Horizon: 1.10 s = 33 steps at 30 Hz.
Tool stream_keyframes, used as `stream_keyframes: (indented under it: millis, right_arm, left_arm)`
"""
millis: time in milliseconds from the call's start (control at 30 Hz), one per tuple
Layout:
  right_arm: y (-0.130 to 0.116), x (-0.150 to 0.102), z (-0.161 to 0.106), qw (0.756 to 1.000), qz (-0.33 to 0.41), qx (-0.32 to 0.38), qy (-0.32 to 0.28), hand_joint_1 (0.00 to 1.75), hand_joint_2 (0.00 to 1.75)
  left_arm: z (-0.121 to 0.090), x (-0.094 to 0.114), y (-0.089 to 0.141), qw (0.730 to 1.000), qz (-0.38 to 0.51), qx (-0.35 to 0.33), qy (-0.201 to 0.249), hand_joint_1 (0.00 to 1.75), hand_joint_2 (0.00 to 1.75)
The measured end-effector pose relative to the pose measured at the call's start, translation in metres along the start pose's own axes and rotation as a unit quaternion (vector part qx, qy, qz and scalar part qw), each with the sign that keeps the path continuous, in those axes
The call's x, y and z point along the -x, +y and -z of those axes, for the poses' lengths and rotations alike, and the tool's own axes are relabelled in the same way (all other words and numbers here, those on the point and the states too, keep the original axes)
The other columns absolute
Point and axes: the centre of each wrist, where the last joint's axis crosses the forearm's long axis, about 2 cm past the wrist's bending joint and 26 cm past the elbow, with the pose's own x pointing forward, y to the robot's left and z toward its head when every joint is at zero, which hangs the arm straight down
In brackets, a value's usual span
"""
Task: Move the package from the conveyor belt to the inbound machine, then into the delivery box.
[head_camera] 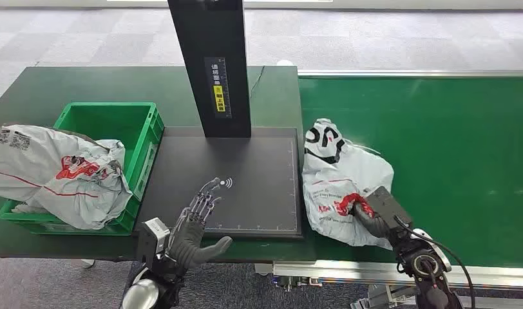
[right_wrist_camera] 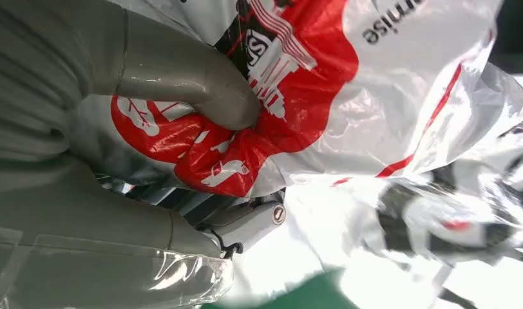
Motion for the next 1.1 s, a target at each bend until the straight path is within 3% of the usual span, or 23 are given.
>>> stream_keyframes:
  millis: [133, 233, 367, 467, 633, 767, 900, 1000, 1100]
  right_arm:
    - [-0.001, -0.01, 0.003, 0.998, 0.03, 0.027, -0.055, 1.75, 1.75]
    - [-0.001, -0.011, 0.003, 0.997, 0.03, 0.029, -0.057, 1.75, 1.75]
    - [0.011, -0.061, 0.003, 0.97, -0.036, 0.086, -0.223, 1.75, 1.75]
    - [0.025, -0.081, 0.004, 0.958, -0.083, 0.06, -0.268, 1.75, 1.75]
    - [0.052, -0.087, 0.008, 0.951, -0.203, -0.026, -0.231, 1.75, 1.75]
    - [0.081, -0.079, 0.014, 0.935, -0.303, -0.103, -0.157, 1.75, 1.75]
    - [0.103, -0.066, 0.023, 0.906, -0.389, -0.139, -0.09, 1.75, 1.75]
    - [0.112, -0.06, 0.029, 0.891, -0.418, -0.157, -0.085, 1.75, 1.75]
    - [0.119, -0.056, 0.034, 0.889, -0.4, -0.199, -0.104, 1.75, 1.75]
  left_arm:
    - [-0.001, 0.0, 0.0, 1.0, 0.001, -0.003, -0.005, 0.0, 1.75]
    - [-0.001, 0.0, 0.0, 1.0, 0.001, -0.003, -0.005, 0.0, 1.75]
    - [0.0, -0.002, 0.003, 1.0, 0.004, -0.014, -0.018, 0.0, 1.75]
    - [0.002, -0.004, 0.005, 1.0, 0.007, -0.014, -0.026, 0.0, 1.75]
    - [0.008, -0.007, 0.008, 0.999, 0.028, -0.011, -0.041, 0.0, 1.75]
    - [0.015, -0.011, 0.011, 0.997, 0.055, -0.02, -0.051, 0.0, 1.75]
    - [0.02, -0.013, 0.013, 0.994, 0.073, -0.041, -0.064, 0.0, 1.75]
    - [0.022, -0.016, 0.013, 0.994, 0.065, -0.051, -0.076, 0.0, 1.75]
    - [0.023, -0.018, 0.013, 0.993, 0.056, -0.054, -0.085, 0.0, 1.75]
